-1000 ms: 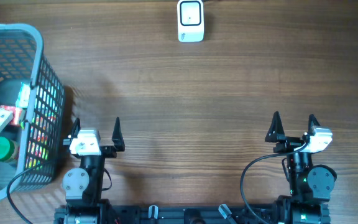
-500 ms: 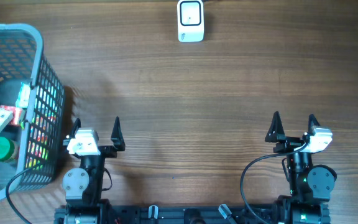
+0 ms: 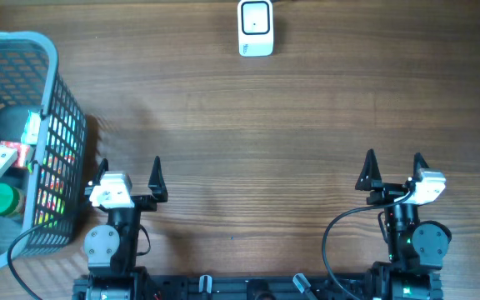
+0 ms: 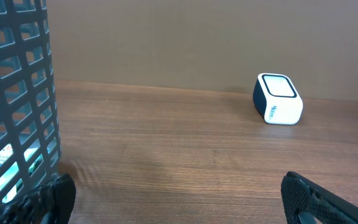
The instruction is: Scan the item barcode
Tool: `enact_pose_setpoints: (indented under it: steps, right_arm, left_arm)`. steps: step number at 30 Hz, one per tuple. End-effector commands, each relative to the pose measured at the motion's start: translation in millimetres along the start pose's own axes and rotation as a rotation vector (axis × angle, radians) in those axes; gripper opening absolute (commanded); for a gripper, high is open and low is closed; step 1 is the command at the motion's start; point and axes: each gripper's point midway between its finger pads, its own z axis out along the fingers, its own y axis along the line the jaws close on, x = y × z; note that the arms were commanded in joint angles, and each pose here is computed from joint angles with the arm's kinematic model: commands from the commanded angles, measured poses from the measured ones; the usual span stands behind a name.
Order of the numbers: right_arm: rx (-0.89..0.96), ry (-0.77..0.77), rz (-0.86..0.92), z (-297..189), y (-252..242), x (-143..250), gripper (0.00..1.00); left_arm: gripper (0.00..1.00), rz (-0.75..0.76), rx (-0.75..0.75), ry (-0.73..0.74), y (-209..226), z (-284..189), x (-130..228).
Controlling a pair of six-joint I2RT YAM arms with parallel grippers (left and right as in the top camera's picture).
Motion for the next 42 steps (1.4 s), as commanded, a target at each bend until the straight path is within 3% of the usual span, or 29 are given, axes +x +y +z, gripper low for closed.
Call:
enact_pose_setpoints:
  steps: [1,6,11,20,27,38,42]
  right_arm:
    - [-0.017,0.003,-0.018,0,3,1,1.0]
    - [-0.017,0.003,-0.018,0,3,1,1.0]
    - [-0.017,0.003,-0.018,0,3,1,1.0]
    - [-0.017,0.003,-0.018,0,3,1,1.0]
    - [-0.017,0.003,-0.018,0,3,1,1.0]
    - [-0.017,0.002,-0.018,0,3,1,1.0]
    - [-0.017,0.003,-0.018,0,3,1,1.0]
  left_arm:
    - [1.0,-0.017,0.006,0.001,0,0,2]
    - [1.0,-0.017,0.014,0.001,-2,0,2]
    - [1.0,-0.016,0.156,-0.003,-27,-3,-5]
    - [1.0,-0.04,0.306,-0.011,-56,-29,-52]
    - [1.0,-0.086,0.328,-0.056,-63,-47,-104]
    - [1.0,-0.155,0.319,0.263,-76,-33,-179]
    - [1.0,-0.193,0.358,0.433,-85,-34,-169]
